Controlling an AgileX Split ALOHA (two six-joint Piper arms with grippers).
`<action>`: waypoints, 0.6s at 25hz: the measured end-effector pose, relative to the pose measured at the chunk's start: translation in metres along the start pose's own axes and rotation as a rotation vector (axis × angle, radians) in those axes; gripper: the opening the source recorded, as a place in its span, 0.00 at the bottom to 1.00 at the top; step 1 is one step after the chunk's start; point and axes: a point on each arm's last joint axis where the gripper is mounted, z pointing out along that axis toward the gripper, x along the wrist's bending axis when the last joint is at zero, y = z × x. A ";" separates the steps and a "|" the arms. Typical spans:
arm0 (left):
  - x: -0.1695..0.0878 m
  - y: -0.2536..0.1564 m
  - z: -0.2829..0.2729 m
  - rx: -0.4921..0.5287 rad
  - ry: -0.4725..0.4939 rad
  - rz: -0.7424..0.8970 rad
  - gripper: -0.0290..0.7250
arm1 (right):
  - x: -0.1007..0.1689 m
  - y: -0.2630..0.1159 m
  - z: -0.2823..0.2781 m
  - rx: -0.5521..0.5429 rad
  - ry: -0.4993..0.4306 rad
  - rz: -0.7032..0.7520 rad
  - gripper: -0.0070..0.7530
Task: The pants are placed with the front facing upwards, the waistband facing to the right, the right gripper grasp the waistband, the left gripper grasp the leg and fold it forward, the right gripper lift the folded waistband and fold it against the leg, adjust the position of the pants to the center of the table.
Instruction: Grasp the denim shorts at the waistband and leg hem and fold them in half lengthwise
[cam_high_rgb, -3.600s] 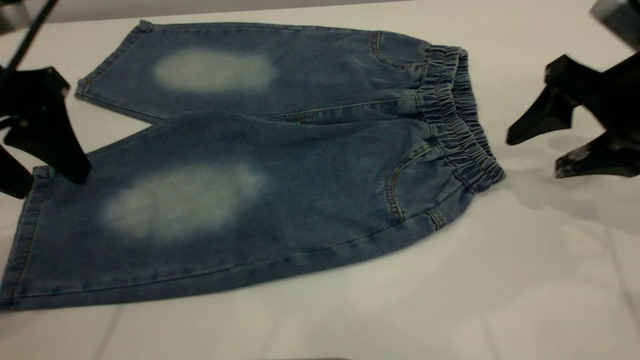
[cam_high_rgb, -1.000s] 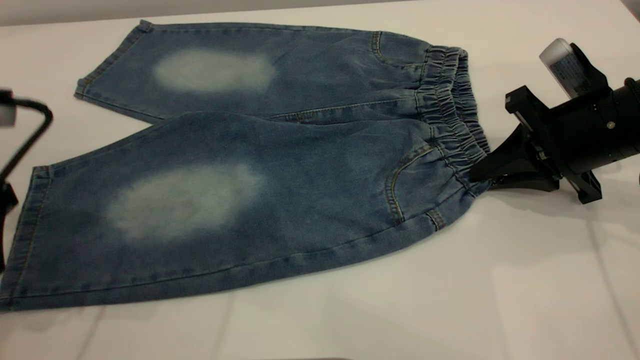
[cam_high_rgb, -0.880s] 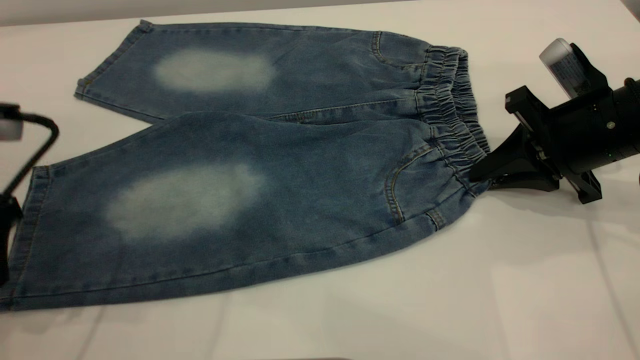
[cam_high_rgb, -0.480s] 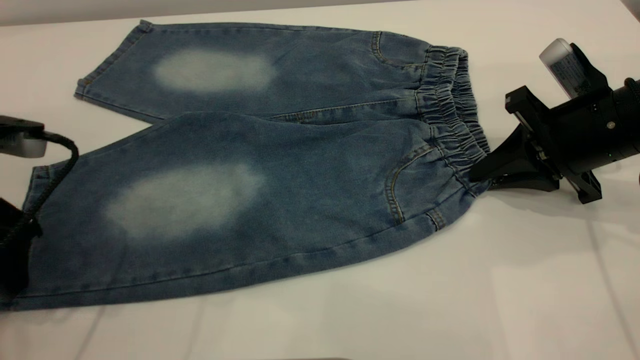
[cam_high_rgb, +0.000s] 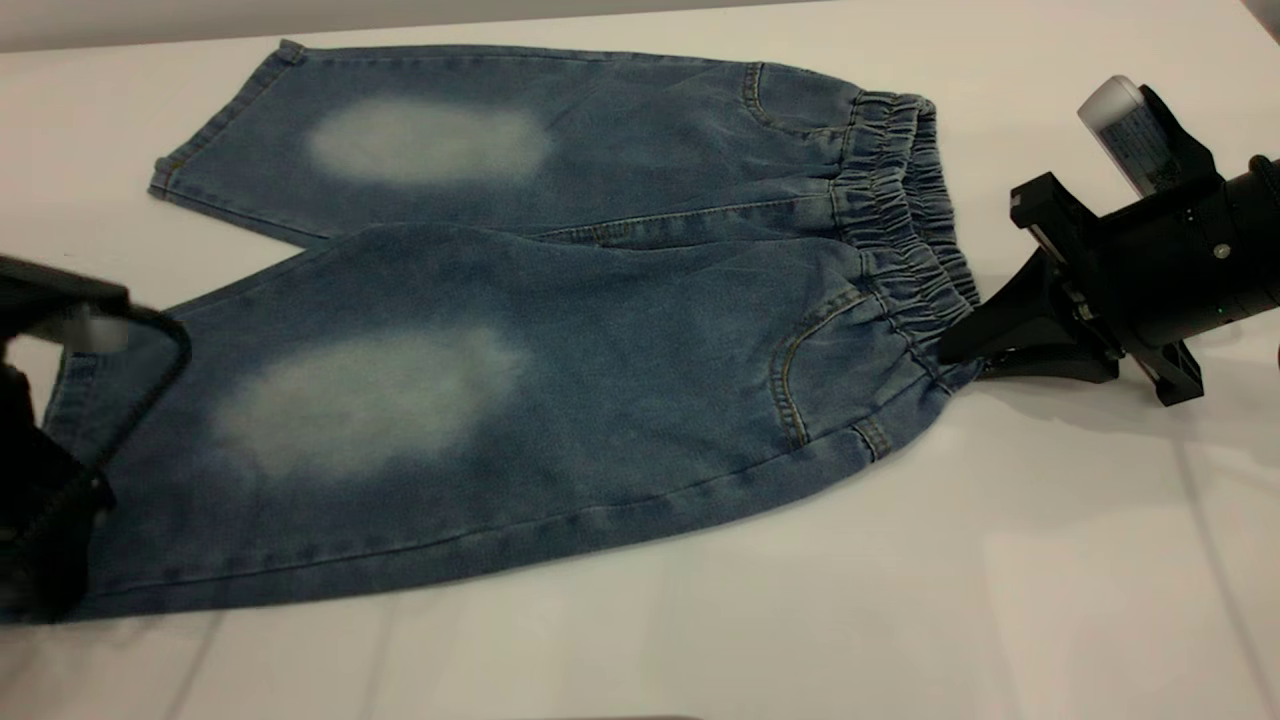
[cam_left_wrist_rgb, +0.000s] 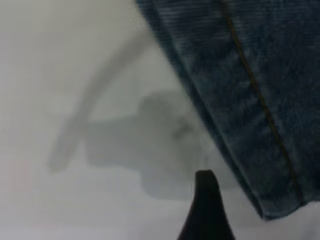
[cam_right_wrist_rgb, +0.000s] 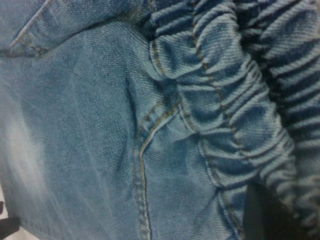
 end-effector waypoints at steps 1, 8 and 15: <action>-0.002 0.001 0.000 0.000 0.002 0.015 0.70 | 0.000 0.000 0.000 0.000 0.000 -0.001 0.08; -0.016 0.003 0.003 0.022 0.013 0.098 0.69 | 0.000 0.000 0.000 -0.001 0.000 0.002 0.09; -0.019 0.002 0.004 0.036 0.001 0.073 0.31 | 0.000 0.000 0.000 -0.001 0.003 0.003 0.09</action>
